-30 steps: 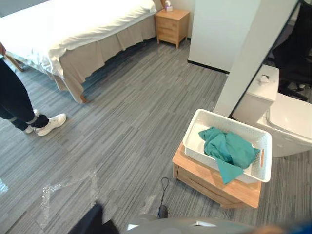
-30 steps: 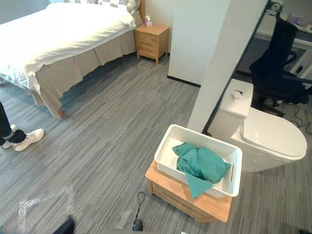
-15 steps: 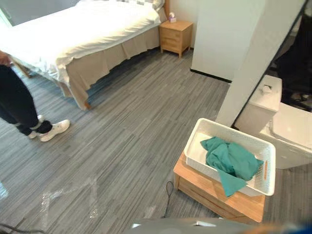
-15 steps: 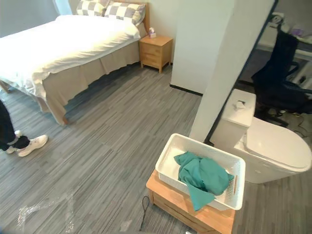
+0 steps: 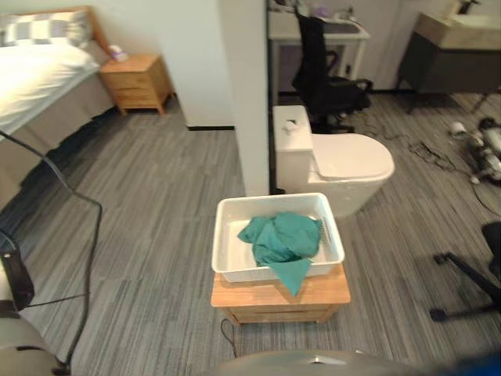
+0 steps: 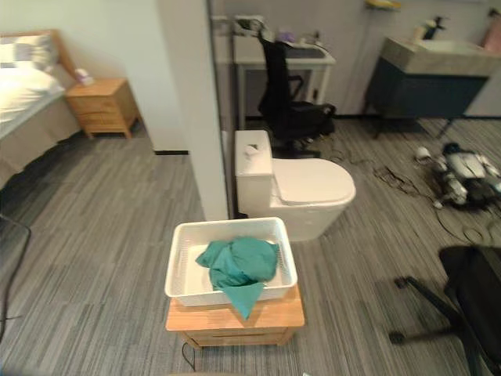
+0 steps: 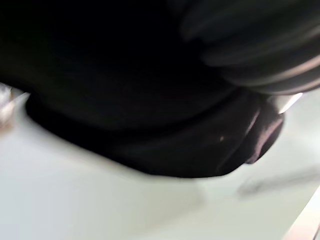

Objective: Tidy the bed and pick cloth on bed and put in laundry

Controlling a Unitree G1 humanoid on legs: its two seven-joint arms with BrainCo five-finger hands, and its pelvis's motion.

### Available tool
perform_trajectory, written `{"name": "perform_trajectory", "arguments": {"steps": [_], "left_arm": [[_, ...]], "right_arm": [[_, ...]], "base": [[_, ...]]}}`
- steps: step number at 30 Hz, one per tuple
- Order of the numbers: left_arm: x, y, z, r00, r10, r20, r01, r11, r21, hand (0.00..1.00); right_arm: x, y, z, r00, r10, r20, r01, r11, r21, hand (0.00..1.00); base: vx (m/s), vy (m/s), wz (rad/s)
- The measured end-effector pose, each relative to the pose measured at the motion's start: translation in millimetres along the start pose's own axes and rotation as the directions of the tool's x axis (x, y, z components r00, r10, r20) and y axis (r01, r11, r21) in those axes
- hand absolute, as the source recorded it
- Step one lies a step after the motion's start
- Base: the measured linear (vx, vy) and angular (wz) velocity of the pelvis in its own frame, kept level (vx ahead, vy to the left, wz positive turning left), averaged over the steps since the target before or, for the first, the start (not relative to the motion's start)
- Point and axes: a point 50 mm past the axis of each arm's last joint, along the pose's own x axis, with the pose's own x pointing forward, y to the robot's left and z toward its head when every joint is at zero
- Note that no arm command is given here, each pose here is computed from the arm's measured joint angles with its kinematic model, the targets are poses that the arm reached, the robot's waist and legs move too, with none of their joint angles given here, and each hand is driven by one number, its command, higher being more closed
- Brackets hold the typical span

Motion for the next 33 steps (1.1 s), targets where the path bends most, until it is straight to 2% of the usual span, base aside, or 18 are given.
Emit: {"name": "perform_trajectory", "arguments": {"steps": [5,11,14,19,26,33], "left_arm": [[-13.0,-28.9,-21.1,0.989,-0.143,-0.025,0.141,0.988,-0.064,1.00],[-31.0,-39.9,-35.1,0.963,-0.266,-0.038,0.263,0.962,-0.071,1.00],[-37.6,-46.4,-38.8,0.946,-0.323,-0.013,0.319,0.939,-0.128,1.00],[-58.5,-42.1,-54.1,0.900,-0.433,-0.053,0.423,0.895,-0.138,1.00],[-101.5,-38.2,-94.8,0.832,-0.529,-0.166,0.491,0.842,-0.225,1.00],[-133.6,-38.8,-118.4,0.771,-0.582,-0.259,0.538,0.812,-0.224,1.00]], "right_arm": [[0.3,1.1,4.9,1.000,0.012,0.011,-0.011,1.000,-0.025,0.00],[-1.7,-5.2,0.2,1.000,0.001,0.007,-0.001,1.000,-0.024,0.00],[-4.0,-9.7,-10.1,1.000,-0.009,-0.017,0.009,1.000,-0.001,0.00],[-4.1,-10.4,-8.4,1.000,-0.003,-0.007,0.003,0.999,0.032,0.00],[-5.0,-15.0,-11.2,1.000,-0.009,-0.013,0.011,0.987,0.159,0.00],[-6.4,-14.6,-16.2,1.000,0.003,-0.015,0.000,0.978,0.207,0.00]], "base": [[0.06,-0.046,-0.23],[0.03,0.001,-0.12],[0.02,0.001,0.03],[0.02,-0.004,-0.07],[0.00,-0.016,-0.05],[0.04,-0.037,-0.19]]}}
